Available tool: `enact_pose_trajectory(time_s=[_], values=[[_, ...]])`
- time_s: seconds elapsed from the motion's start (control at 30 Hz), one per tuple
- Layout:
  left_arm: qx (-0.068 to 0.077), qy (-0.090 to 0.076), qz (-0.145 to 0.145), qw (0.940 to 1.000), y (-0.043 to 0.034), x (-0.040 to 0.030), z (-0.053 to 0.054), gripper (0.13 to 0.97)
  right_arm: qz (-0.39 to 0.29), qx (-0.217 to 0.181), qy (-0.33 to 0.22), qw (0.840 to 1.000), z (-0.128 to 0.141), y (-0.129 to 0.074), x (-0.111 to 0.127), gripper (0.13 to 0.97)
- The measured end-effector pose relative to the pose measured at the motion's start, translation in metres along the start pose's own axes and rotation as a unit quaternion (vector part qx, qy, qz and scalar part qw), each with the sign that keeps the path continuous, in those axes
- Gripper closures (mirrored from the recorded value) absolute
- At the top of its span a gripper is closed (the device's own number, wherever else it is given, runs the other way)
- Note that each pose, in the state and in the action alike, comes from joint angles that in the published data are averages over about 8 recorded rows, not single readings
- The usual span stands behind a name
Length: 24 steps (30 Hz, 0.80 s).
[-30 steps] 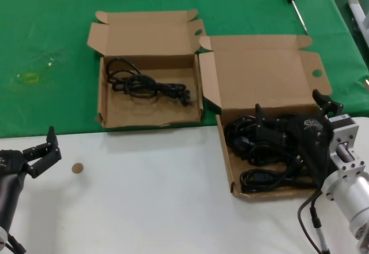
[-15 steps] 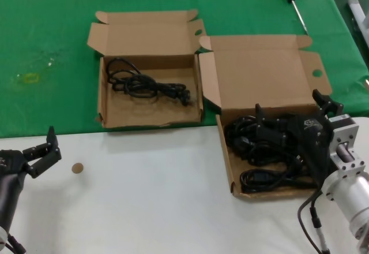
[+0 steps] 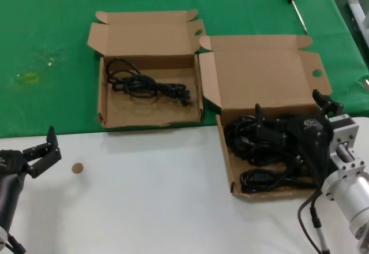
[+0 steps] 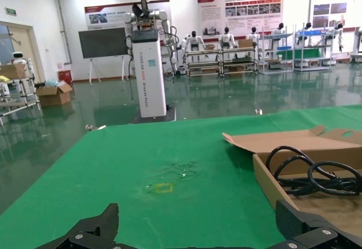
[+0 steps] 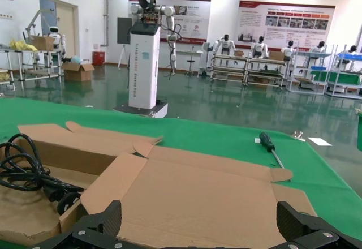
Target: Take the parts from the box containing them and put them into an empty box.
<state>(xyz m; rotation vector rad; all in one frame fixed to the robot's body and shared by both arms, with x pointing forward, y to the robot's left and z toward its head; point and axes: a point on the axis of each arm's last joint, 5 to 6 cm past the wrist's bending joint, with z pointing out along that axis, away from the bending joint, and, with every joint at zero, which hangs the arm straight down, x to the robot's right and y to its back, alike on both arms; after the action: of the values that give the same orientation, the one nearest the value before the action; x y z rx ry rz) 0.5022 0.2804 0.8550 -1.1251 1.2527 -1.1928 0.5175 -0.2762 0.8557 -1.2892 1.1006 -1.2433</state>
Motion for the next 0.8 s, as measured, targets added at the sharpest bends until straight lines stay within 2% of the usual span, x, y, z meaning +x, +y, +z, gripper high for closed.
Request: enact_pose_trajectory(time_s=[0.8], values=[[0.0,0.0,0.0,1.0,0.0,0.0,0.0,0.132,0.0,0.0,0.0,1.0,0.0,0.0,0.0,0.13]])
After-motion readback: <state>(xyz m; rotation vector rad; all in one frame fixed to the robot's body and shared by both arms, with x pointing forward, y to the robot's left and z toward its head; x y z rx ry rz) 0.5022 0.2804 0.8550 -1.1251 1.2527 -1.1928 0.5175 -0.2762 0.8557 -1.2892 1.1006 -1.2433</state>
